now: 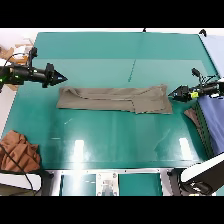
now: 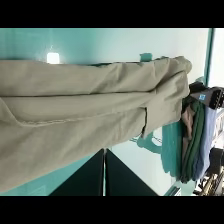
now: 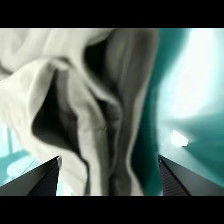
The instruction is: Fold the shirts.
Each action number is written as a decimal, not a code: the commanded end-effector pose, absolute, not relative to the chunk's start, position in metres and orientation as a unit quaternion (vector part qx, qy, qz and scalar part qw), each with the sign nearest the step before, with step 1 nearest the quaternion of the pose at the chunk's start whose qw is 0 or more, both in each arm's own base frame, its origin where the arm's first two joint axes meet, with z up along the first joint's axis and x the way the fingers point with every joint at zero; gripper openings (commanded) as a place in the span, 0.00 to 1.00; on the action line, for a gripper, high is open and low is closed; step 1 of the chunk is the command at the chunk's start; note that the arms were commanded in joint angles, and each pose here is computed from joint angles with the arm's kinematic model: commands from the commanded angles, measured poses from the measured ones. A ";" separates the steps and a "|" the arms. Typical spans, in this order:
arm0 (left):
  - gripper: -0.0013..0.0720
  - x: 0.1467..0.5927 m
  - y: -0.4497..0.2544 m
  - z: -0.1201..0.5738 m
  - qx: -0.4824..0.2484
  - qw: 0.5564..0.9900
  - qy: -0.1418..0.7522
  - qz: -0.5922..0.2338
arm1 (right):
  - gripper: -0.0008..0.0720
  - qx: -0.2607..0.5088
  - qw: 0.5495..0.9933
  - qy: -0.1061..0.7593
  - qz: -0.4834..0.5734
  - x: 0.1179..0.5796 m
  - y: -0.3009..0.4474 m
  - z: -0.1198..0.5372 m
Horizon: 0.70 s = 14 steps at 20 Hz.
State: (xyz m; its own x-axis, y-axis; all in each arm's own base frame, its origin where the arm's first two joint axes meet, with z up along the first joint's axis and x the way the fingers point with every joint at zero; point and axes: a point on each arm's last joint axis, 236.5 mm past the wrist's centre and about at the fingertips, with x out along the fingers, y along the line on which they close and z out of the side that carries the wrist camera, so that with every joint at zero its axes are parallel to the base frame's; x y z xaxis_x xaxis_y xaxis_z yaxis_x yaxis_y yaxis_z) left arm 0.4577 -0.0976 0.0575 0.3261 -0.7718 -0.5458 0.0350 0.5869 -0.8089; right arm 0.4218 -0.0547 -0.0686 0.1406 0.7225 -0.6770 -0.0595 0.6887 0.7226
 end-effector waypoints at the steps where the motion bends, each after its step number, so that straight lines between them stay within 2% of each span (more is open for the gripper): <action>1: 0.06 0.459 -0.097 0.058 -0.361 0.732 0.508 -0.275 | 0.97 0.274 0.683 0.604 0.306 0.415 -0.037 -0.071; 5: 0.06 0.459 -0.097 0.058 -0.361 0.731 0.509 -0.276 | 0.97 0.252 0.661 0.632 0.315 0.412 -0.010 -0.090; 9: 0.06 0.458 -0.100 0.058 -0.359 0.730 0.511 -0.278 | 0.97 0.261 0.673 0.642 0.260 0.429 -0.008 -0.109; 11: 0.06 0.453 -0.118 0.055 -0.333 0.731 0.516 -0.296 | 0.96 0.274 0.683 0.636 0.229 0.440 -0.011 -0.112; 12: 0.06 0.449 -0.133 0.051 -0.316 0.730 0.525 -0.304 | 0.88 0.281 0.685 0.636 0.218 0.443 -0.012 -0.113; 13: 0.06 0.447 -0.150 0.045 -0.294 0.732 0.531 -0.310 | 0.42 0.285 0.683 0.637 0.215 0.443 -0.012 -0.113; 14: 0.06 0.446 -0.168 0.039 -0.269 0.738 0.533 -0.313 | 0.15 0.288 0.682 0.638 0.212 0.443 -0.012 -0.113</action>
